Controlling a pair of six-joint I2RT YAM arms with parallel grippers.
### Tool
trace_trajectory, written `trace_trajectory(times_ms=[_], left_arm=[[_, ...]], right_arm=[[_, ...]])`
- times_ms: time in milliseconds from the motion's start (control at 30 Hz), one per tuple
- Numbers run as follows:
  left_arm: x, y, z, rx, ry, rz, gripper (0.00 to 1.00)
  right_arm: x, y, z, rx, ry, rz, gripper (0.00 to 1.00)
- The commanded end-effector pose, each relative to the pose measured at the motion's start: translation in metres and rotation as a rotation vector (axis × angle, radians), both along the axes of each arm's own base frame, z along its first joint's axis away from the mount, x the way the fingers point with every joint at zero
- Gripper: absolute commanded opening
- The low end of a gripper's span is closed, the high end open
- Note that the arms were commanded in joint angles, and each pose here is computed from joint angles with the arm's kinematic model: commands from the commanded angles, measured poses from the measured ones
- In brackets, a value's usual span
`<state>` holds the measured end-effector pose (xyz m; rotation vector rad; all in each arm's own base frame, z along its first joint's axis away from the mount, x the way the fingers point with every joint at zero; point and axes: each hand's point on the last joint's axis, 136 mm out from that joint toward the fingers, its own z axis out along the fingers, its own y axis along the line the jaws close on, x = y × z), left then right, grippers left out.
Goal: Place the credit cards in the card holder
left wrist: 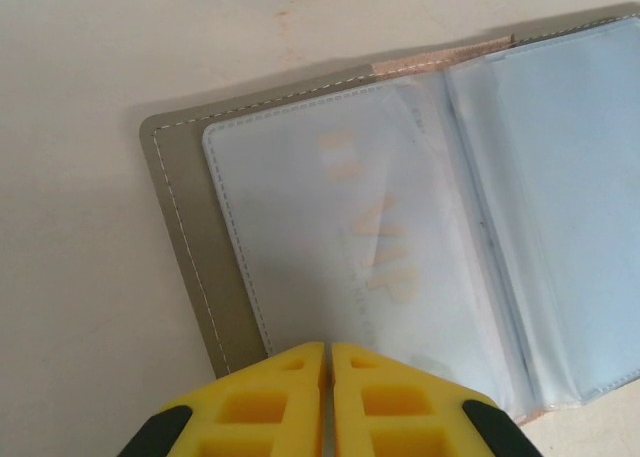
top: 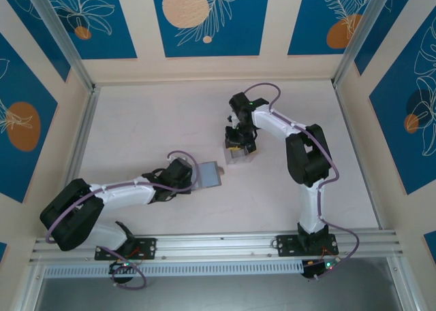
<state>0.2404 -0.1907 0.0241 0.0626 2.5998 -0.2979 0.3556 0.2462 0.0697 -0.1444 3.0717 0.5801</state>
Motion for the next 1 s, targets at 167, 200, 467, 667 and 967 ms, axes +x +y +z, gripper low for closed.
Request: trace_trajectory(times_ms=[167, 200, 467, 667, 967], left_arm=[[-0.025, 0.025, -0.026, 0.088, 0.110, 0.008, 0.09], [-0.024, 0.024, -0.025, 0.088, 0.108, 0.008, 0.09], [-0.024, 0.025, -0.026, 0.088, 0.110, 0.010, 0.09], [-0.025, 0.025, -0.026, 0.089, 0.111, 0.012, 0.09], [-0.018, 0.019, -0.007, 0.065, 0.082, 0.002, 0.09]], right_arm=[[-0.009, 0.007, 0.024, 0.087, -0.006, 0.030, 0.06], [-0.010, 0.006, 0.024, 0.085, -0.006, 0.031, 0.06], [-0.009, -0.004, 0.022, 0.031, -0.014, 0.026, 0.00], [-0.009, -0.012, 0.017, -0.018, -0.013, 0.014, 0.00], [-0.013, -0.015, 0.018, 0.014, 0.008, 0.017, 0.00]])
